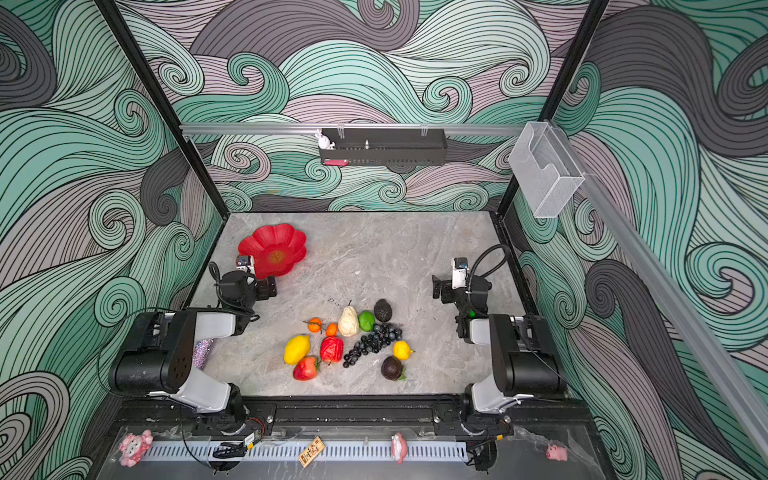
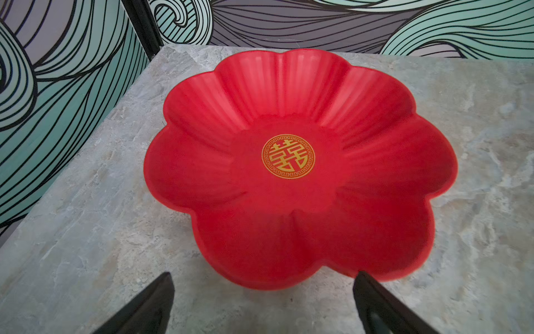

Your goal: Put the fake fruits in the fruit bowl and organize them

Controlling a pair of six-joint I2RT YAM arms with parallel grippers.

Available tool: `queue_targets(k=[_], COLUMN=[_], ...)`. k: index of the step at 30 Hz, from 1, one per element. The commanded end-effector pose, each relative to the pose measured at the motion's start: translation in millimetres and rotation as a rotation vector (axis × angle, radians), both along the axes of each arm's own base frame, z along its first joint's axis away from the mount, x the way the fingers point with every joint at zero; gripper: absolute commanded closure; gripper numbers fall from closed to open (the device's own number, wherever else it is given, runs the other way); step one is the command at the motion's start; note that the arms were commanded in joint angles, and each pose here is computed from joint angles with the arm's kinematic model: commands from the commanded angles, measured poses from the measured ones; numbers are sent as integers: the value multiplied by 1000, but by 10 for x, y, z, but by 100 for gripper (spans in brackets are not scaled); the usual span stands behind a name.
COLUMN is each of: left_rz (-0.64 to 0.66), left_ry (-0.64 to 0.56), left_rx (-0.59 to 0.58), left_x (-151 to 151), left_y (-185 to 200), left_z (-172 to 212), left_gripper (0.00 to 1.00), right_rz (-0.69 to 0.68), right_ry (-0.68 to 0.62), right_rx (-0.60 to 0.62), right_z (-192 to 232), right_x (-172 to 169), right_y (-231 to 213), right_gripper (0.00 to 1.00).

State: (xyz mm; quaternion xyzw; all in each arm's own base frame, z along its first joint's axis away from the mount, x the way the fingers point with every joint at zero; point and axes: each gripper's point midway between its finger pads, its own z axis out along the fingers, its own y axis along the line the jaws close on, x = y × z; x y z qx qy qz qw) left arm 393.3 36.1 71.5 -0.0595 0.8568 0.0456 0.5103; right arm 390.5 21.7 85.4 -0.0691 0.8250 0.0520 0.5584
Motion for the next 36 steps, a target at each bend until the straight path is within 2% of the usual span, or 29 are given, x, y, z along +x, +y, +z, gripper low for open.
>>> queue_targets(k=[1,27,31,36], left_rz=[-16,-25,-102,-71], left_ry=[-27,-26,-47,-86], left_rx=[-30,-30,-30,-12], left_x=[61,52,30,-37], left_y=[-5,-12,-138,-103], left_z=[115,106,143,302], left_gripper=[1,1,1,1], right_rz=[-48,-44,16,22], right_ry=[-17,-22,-48,-115], right_rx=[2,3,-1,-8], right_z=[72,77,114,271], right_x=[75,69,21,-102], right_y=[-48,-42,55,73], right_gripper=[0,0,0,0])
